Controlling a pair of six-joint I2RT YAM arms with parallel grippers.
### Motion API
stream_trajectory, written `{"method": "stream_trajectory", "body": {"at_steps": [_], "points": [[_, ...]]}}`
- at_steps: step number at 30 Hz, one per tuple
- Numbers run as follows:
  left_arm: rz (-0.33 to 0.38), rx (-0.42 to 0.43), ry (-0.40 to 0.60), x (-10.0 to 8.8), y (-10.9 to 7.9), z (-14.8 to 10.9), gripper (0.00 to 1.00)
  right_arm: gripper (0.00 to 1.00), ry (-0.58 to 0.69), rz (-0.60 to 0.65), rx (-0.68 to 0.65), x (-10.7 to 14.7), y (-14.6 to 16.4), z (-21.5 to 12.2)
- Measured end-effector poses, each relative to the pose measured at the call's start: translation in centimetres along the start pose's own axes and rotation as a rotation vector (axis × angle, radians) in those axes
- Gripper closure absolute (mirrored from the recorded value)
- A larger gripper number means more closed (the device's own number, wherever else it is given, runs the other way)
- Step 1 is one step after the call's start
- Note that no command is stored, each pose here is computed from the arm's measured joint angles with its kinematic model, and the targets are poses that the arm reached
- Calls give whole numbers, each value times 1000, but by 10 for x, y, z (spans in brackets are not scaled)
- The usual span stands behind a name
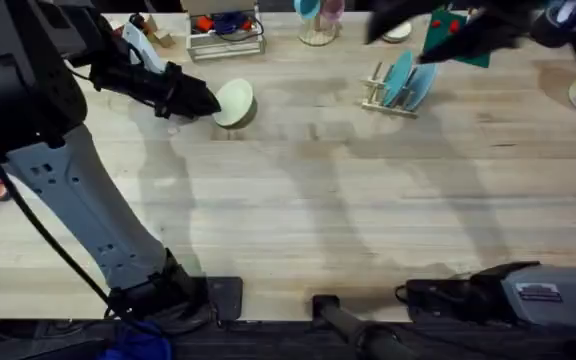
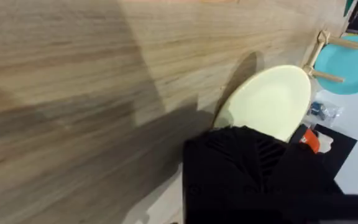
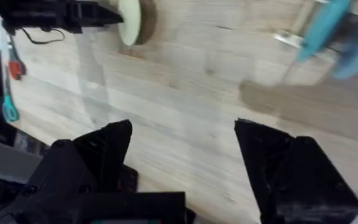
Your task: Pick up the plates from the table one by one and place each into a slot on the dish rack.
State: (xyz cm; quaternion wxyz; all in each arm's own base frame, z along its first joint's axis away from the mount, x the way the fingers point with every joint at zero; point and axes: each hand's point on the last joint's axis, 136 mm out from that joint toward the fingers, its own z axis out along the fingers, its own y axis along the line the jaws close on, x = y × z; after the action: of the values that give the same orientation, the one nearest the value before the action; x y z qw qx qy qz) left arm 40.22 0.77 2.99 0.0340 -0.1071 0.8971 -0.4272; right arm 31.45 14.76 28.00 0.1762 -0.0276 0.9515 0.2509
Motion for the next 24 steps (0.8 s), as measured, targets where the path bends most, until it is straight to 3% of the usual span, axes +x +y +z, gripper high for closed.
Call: {"method": "stream_trajectory", "body": {"at_steps": [15, 24], "points": [[3, 0, -2, -1, 0, 0, 961, 8, 121, 54, -66, -21, 45, 160], [3, 0, -2, -1, 0, 0, 961, 7, 98, 55, -121, -29, 65, 228]]}}
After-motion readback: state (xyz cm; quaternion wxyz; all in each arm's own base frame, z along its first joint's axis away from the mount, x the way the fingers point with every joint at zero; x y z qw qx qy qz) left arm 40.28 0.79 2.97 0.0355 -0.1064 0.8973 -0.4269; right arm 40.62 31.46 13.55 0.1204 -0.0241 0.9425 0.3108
